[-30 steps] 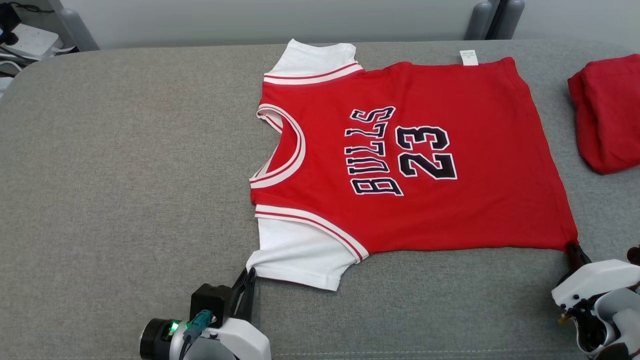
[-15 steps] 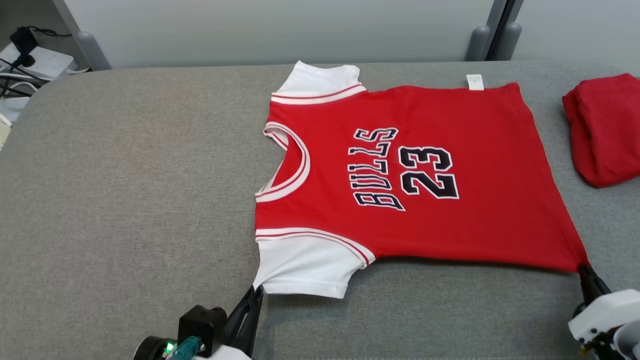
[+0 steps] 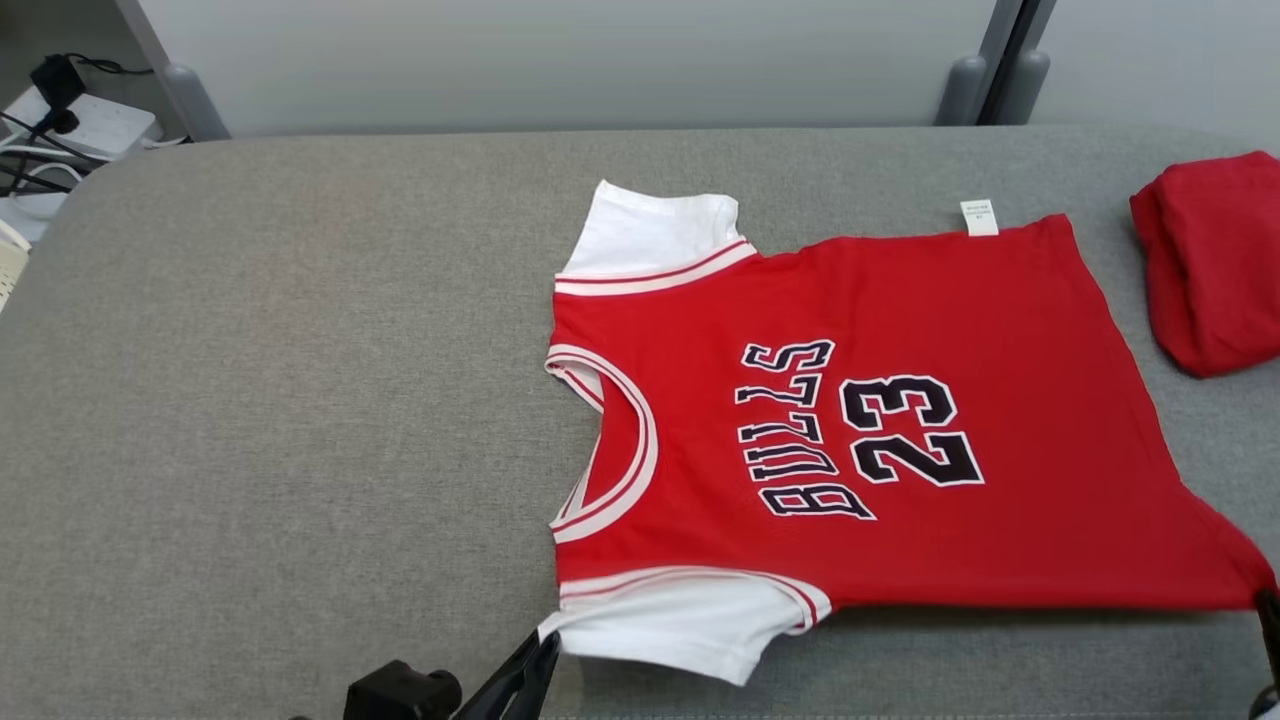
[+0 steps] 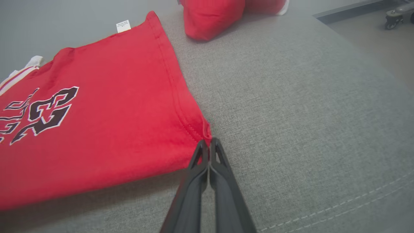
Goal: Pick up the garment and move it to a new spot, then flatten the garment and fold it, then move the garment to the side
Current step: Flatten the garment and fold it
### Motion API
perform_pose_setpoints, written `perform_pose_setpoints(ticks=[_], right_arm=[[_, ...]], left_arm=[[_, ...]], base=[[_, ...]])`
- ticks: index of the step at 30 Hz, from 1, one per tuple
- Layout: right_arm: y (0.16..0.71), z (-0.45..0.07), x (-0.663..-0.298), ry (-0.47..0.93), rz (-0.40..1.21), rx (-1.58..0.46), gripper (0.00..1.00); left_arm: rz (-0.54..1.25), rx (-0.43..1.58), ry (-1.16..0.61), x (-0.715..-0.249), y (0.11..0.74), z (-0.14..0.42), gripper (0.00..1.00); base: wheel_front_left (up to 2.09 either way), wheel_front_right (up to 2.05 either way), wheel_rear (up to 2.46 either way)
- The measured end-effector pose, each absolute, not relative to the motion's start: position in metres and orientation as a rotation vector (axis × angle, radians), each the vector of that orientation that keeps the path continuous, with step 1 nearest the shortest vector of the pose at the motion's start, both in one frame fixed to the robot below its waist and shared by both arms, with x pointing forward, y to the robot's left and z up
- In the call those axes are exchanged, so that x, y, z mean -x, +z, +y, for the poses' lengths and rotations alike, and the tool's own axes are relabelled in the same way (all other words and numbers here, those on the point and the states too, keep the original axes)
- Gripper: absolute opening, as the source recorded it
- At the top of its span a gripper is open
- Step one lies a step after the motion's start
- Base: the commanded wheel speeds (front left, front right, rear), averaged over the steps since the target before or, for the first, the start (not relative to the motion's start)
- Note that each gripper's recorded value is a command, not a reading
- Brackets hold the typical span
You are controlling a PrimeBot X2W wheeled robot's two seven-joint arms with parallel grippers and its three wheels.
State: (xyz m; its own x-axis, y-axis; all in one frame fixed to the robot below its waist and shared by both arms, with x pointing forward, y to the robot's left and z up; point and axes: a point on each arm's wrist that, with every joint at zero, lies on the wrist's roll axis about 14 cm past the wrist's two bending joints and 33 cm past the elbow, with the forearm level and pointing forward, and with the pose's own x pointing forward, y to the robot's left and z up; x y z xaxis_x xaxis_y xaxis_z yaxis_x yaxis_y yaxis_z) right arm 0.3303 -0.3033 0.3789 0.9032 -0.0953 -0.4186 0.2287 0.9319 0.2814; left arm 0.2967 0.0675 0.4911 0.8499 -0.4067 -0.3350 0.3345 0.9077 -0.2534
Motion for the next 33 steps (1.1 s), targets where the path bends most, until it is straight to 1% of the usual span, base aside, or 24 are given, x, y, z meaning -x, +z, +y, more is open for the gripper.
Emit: perform_pose_setpoints(ticks=[5,6,10,13,14,20,23,28,33], right_arm=[[0.388,-0.304,-0.34,-0.173,0.389,-0.348,0.0],[0.388,-0.3,-0.345,-0.175,0.388,-0.369,0.0],[0.396,-0.292,-0.368,-0.162,0.375,-0.389,0.0],[0.405,-0.296,-0.387,-0.161,0.365,-0.373,0.0],[0.405,-0.296,-0.387,-0.161,0.365,-0.373,0.0],[0.414,-0.293,-0.418,-0.161,0.37,-0.368,0.0],[0.413,-0.288,-0.427,-0.165,0.382,-0.396,0.0],[0.406,-0.283,-0.437,-0.176,0.415,-0.397,0.0],[0.401,-0.282,-0.455,-0.189,0.435,-0.393,0.0]], left_arm=[[0.381,0.245,-0.379,-0.309,0.494,0.063,0.0],[0.352,0.268,-0.362,-0.322,0.497,0.063,0.0],[0.313,0.309,-0.351,-0.346,0.502,0.06,0.0],[0.302,0.294,-0.361,-0.36,0.499,0.06,0.0],[0.302,0.294,-0.361,-0.36,0.499,0.06,0.0],[0.261,0.297,-0.374,-0.387,0.499,0.054,0.0],[0.238,0.293,-0.363,-0.398,0.499,0.054,0.0],[0.224,0.284,-0.355,-0.414,0.491,0.052,0.0],[0.208,0.257,-0.336,-0.435,0.482,0.05,0.0]], base=[[0.0,0.0,0.0],[0.0,0.0,0.0],[0.0,0.0,0.0],[0.0,0.0,0.0],[0.0,0.0,0.0],[0.0,0.0,0.0],[0.0,0.0,0.0],[0.0,0.0,0.0],[0.0,0.0,0.0]])
